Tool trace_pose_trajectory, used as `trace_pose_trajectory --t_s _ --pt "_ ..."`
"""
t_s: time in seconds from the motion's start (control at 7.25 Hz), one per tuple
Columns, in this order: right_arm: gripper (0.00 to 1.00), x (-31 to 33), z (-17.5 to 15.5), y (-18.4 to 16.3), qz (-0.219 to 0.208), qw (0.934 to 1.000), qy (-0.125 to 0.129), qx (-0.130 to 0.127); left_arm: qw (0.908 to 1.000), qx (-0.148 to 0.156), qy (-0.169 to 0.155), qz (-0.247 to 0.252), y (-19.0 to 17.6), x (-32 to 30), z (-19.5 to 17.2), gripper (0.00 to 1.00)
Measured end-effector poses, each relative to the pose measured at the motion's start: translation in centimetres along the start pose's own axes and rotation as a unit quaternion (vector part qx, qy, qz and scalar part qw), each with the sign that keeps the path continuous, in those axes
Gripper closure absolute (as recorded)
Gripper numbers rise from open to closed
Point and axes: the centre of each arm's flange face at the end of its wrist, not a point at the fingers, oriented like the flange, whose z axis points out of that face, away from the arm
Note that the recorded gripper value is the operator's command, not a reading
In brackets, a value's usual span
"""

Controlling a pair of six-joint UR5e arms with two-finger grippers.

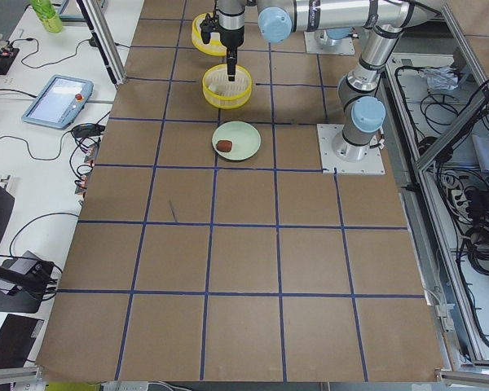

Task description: Stack buns with steamer

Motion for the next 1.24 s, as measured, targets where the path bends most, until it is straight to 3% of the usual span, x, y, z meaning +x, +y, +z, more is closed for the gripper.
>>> trace_pose_trajectory --t_s 0.41,0.83,1.24 --pt "0.96 -12.6 2.1 5.2 0.008 0.9993 0.035 -0.003 1.0 -0.002 0.004 0.003 0.1 0.1 0.1 0.0" --pt "0.96 -15.7 4.9 5.8 -0.005 0.9985 0.052 -0.015 1.0 -0.003 0.004 0.005 0.2 0.1 0.2 0.0" --pt "0.96 -16.1 5.5 5.3 -0.016 0.9983 0.053 -0.019 1.0 -0.005 0.004 0.004 0.2 0.1 0.4 0.0"
